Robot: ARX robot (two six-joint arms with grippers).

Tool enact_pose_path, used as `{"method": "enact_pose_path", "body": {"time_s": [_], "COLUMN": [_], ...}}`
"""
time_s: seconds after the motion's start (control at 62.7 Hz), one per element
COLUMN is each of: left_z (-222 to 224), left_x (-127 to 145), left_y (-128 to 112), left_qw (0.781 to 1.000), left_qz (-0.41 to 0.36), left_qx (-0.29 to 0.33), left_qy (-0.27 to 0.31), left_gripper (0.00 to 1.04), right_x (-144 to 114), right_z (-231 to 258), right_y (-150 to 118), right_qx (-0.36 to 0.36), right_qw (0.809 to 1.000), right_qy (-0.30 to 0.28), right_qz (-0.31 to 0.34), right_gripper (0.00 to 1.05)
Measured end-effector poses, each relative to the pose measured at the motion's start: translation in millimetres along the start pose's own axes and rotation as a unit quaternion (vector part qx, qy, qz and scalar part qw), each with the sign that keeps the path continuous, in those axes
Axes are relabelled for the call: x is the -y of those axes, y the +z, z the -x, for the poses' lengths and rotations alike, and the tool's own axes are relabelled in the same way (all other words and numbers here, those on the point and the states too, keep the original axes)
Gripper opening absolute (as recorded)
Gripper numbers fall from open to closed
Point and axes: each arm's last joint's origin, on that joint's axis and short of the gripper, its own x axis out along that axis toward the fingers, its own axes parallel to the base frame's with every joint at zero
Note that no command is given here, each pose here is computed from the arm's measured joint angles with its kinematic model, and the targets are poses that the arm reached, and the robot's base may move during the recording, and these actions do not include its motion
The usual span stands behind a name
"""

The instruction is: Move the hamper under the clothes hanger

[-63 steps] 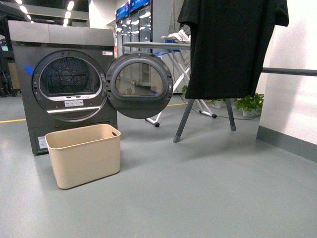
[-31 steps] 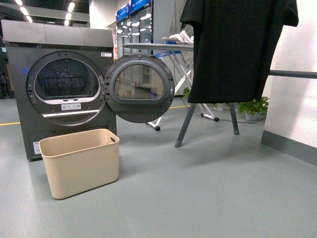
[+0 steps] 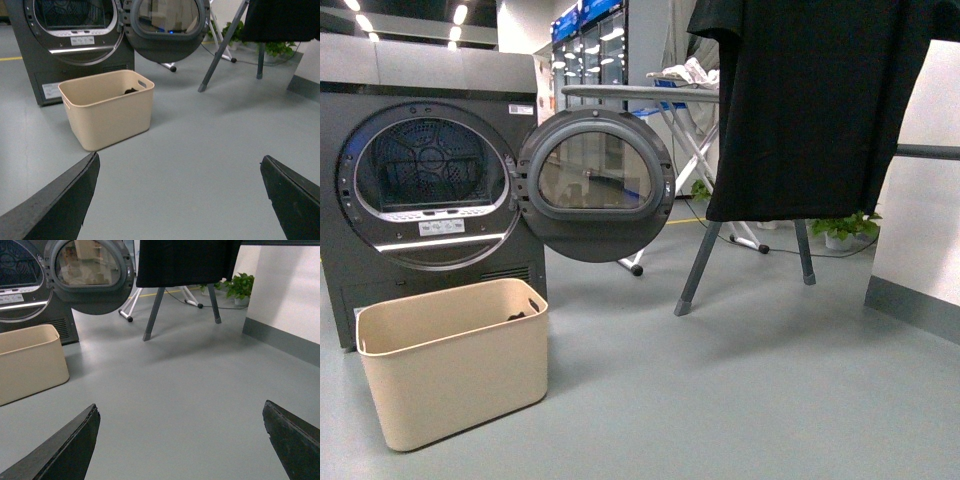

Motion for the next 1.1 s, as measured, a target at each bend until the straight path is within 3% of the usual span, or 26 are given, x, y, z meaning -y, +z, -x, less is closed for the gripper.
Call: {"method": "enact_pose_path", "body": {"time_s": [1.1], "left_z": [0.0], "left_x": [0.0], "left_y": [0.0], "left_qw": [1.000], "left_qz": [0.000], "left_qx": [0.000], "left_qy": [0.000], "left_gripper": [0.98], "right_x": [0.1], "right_z": [0.0], "right_y": [0.0], "right_qx": [0.000], "right_qw": [1.000], "right_qy": [-0.001], "right_qz": [0.000], "right_gripper": [0.97]}}
